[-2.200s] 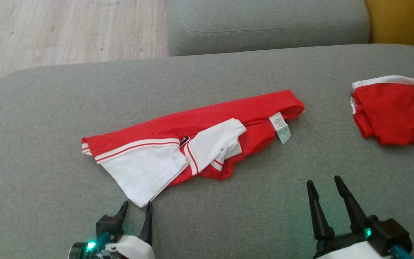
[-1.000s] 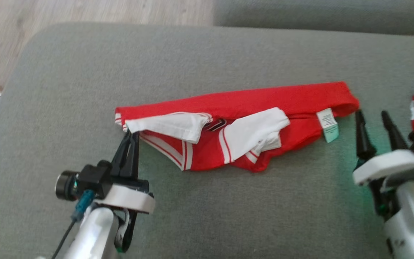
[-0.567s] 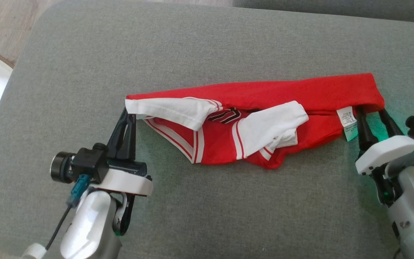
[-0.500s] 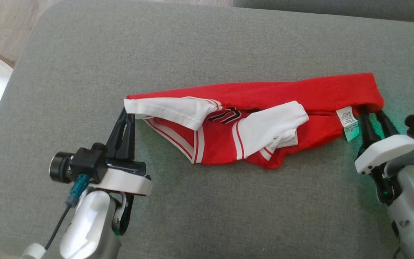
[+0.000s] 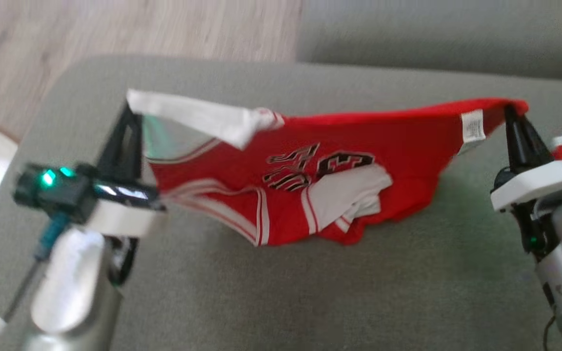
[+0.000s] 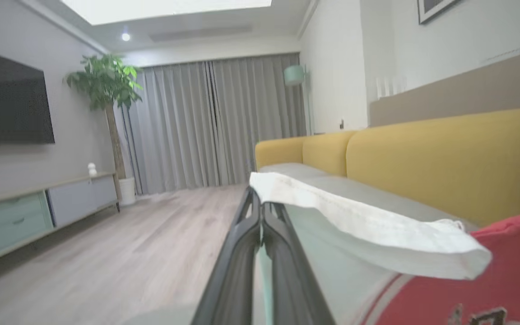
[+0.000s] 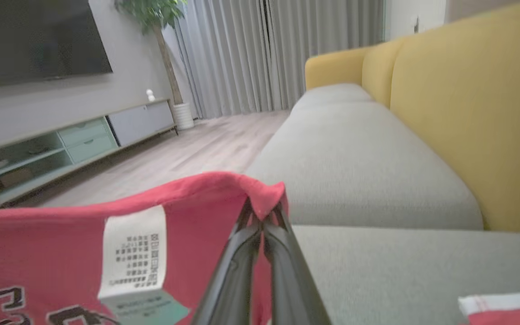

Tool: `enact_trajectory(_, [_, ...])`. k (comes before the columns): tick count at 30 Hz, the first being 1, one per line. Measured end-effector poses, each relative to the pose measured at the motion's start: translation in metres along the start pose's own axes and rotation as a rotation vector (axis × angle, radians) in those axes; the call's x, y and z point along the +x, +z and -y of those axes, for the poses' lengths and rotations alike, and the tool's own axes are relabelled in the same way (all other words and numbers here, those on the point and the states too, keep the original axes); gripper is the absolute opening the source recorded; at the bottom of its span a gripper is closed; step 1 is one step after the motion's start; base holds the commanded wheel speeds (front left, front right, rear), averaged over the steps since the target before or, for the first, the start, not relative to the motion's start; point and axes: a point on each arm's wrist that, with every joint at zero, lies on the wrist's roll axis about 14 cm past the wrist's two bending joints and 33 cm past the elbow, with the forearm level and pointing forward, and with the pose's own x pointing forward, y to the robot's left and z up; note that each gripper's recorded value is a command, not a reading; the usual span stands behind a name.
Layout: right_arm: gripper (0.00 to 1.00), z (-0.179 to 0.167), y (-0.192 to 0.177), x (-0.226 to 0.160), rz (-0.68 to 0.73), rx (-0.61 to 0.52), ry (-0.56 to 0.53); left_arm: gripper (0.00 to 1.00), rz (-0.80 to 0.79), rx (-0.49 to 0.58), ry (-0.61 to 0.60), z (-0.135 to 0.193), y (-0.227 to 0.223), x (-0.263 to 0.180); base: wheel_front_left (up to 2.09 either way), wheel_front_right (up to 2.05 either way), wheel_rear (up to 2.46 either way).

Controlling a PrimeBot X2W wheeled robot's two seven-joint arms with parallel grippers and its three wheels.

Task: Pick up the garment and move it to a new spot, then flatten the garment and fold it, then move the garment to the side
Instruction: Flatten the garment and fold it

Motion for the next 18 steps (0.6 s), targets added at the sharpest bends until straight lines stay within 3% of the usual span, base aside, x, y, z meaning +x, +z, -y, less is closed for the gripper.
enact_trajectory(10, [0.00,0.001,0.155,-0.057,0.359,-0.075,0.021,0.00,0.424,0.030,-0.112,0.008,0.176,0.026,0.00,0.00,0.00])
enact_trajectory(14, [0.00,0.012,0.191,-0.079,0.410,-0.111,-0.006,0.00,0.521,0.074,-0.181,0.025,0.227,0.037,0.00,0.00,0.00])
enact_trajectory(18, [0.00,0.019,0.213,-0.076,0.393,-0.176,-0.034,0.00,0.588,0.132,-0.227,0.039,0.259,0.056,0.00,0.00,0.00])
